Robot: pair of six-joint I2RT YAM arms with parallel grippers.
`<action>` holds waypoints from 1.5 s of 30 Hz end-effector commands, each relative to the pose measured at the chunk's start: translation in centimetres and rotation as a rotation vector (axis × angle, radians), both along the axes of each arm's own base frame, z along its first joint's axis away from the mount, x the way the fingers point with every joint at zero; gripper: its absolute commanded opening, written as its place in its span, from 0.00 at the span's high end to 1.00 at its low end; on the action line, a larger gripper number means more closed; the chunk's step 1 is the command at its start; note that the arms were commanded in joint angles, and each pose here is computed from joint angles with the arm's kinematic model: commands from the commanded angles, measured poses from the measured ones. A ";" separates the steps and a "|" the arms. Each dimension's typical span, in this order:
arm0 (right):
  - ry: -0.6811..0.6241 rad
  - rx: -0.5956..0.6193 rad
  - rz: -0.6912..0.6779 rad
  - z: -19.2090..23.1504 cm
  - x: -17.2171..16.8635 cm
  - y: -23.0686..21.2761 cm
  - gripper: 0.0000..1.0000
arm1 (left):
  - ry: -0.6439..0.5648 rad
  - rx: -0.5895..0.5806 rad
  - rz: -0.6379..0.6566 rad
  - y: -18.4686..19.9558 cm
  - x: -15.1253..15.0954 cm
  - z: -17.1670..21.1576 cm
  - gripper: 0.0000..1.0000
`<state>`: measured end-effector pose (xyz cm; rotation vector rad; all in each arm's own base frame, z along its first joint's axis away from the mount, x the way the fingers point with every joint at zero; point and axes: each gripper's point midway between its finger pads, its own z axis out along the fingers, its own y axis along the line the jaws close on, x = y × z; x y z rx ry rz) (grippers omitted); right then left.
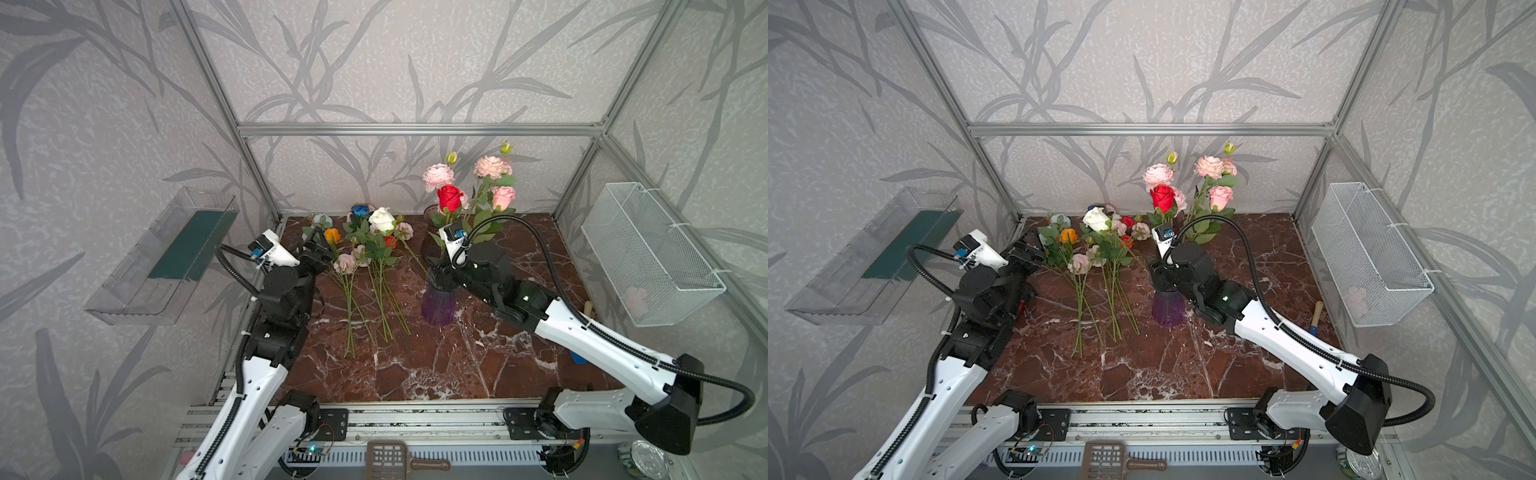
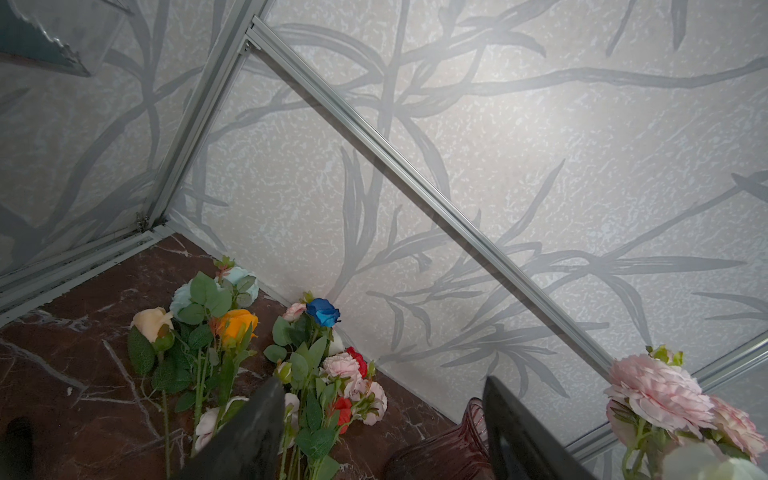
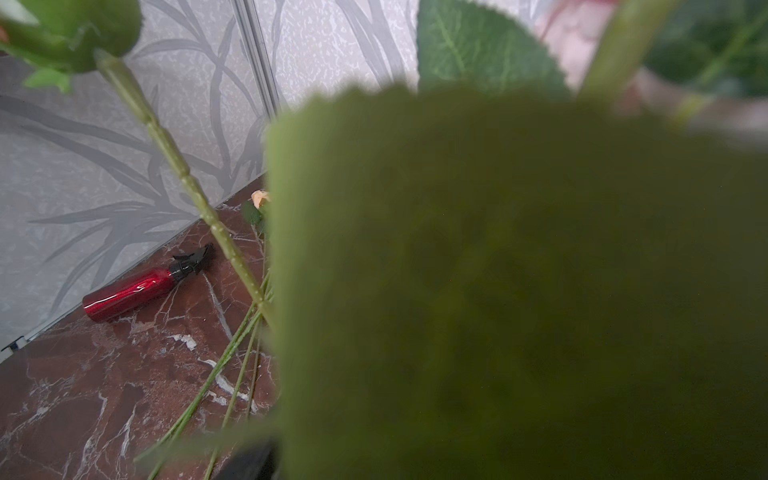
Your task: Arrange the flowers into the vase
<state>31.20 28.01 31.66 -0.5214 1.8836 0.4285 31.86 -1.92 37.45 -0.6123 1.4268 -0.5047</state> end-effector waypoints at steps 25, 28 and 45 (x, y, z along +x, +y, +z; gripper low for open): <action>0.266 -0.208 0.026 -0.7 -7.3 -7.7 0.25 | 0.128 0.012 -0.085 -1.7 3.5 -2.3 0.27; 0.255 -0.191 0.031 -0.2 -8.0 -8.2 0.25 | 0.153 0.011 -0.109 -2.2 4.1 -3.0 0.27; 0.071 0.125 -0.028 -0.4 -8.8 -9.7 0.71 | 0.691 0.125 -0.188 -4.1 10.5 -16.9 0.55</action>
